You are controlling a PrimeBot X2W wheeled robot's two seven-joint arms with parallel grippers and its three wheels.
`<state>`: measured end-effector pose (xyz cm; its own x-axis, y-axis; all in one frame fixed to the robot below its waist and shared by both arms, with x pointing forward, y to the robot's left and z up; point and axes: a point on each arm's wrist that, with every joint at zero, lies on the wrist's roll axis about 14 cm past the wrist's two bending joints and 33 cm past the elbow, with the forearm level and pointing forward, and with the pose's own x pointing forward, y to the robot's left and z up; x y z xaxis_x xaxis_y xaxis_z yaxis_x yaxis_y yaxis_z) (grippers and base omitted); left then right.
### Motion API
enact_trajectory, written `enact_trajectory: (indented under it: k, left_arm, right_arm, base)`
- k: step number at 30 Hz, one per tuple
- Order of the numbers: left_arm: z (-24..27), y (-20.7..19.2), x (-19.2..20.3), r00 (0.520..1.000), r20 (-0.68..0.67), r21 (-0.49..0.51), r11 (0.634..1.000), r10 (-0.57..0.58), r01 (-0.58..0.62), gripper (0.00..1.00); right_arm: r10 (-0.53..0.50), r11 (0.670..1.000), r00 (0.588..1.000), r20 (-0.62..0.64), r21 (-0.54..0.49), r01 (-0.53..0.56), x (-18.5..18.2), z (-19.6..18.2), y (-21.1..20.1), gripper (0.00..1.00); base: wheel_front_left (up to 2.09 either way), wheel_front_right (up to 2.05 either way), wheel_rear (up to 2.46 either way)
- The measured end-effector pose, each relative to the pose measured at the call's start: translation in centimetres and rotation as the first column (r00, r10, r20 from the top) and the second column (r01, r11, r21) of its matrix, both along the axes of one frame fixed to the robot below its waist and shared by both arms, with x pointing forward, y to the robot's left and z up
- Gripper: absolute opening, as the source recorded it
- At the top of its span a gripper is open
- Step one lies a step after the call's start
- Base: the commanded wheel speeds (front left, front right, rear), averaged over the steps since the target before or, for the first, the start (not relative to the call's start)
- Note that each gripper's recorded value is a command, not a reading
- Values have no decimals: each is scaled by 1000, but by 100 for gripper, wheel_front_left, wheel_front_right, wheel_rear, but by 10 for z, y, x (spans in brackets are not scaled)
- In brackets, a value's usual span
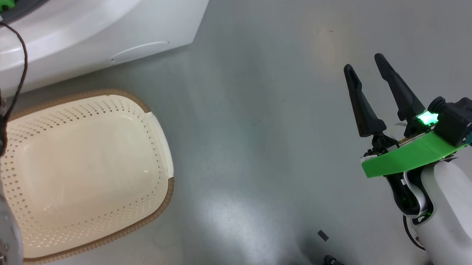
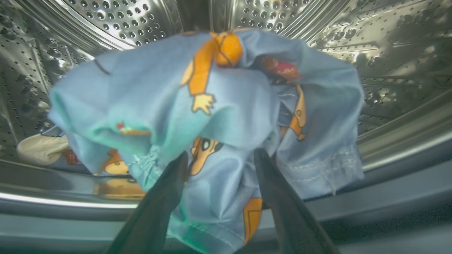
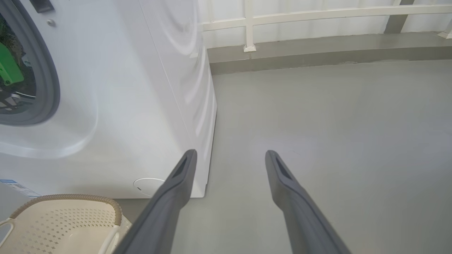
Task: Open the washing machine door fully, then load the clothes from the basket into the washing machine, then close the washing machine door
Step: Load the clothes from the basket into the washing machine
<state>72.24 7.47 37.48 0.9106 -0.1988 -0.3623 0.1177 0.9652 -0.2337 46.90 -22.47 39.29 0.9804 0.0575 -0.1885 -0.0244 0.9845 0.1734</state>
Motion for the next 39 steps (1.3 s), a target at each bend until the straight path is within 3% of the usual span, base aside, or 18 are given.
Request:
enact_trajectory:
  k: [15, 39]
  left_arm:
    - [18, 6, -16, 998, 69, -4, 1000, -6, 6, 100]
    - [73, 40, -113, 972, 234, -9, 1000, 7, -5, 100]
  right_arm:
    - [10, 1000, 999, 40, 11, -10, 1, 17, 5, 100]
    - [48, 997, 977, 210, 51, -60, -10, 94, 24, 100]
  base:
    - [0, 0, 0]
    - [0, 0, 0]
